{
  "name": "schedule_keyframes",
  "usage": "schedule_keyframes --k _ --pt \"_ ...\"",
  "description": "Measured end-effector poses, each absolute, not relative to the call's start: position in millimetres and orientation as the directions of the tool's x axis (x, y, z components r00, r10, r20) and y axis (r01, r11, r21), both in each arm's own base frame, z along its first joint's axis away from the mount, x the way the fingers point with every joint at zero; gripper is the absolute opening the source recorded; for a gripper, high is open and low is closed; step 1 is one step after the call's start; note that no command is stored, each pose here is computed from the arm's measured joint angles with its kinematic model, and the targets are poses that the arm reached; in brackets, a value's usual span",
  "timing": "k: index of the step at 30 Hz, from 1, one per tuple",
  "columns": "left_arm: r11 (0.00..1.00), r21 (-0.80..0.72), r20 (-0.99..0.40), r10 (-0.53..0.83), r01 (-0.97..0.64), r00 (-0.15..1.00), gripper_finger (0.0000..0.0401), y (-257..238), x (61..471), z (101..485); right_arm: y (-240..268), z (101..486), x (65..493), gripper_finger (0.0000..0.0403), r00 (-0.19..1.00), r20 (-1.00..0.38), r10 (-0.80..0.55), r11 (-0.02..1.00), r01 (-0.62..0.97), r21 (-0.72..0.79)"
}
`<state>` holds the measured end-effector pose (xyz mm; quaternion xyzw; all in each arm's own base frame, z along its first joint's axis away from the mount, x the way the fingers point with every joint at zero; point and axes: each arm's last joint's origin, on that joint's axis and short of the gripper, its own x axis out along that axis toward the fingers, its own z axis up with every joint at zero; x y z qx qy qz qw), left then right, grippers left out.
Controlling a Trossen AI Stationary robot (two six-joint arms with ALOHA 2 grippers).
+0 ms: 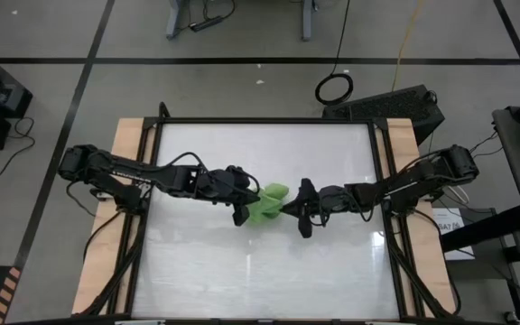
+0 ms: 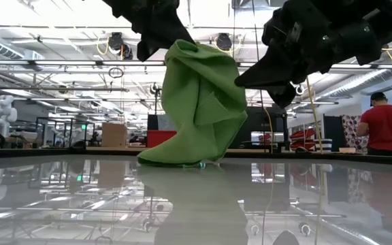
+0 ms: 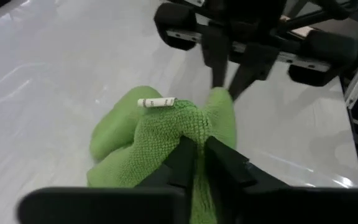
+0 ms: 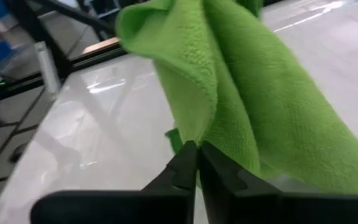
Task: Roll towel into tight, uniform cylinder
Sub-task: Roll the green towel
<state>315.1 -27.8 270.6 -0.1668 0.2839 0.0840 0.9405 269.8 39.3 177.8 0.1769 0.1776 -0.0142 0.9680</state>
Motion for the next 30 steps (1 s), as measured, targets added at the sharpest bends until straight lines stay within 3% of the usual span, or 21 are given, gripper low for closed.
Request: schedule_keyframes --k 7,11,20,30 --pt "0.940 -0.228 -0.603 0.068 -0.253 0.795 0.0149 -27 308 271 42 192 255 0.0001 0.899 -0.380 0.217 0.905 -0.040 0.423" --pt "0.948 -0.226 -0.599 0.047 -0.225 0.799 0.0182 -28 307 273 44 201 242 0.0001 0.855 -0.408 0.319 0.867 -0.090 0.491" --pt "0.989 -0.146 -0.537 -0.105 0.031 0.837 0.0191 -35 322 268 45 196 223 0.0000 0.708 -0.536 0.461 0.781 -0.036 0.624" --pt "0.982 -0.149 -0.532 -0.181 0.118 0.827 0.0191 -24 362 224 45 190 218 0.0000 0.657 -0.590 0.470 0.775 0.014 0.632"
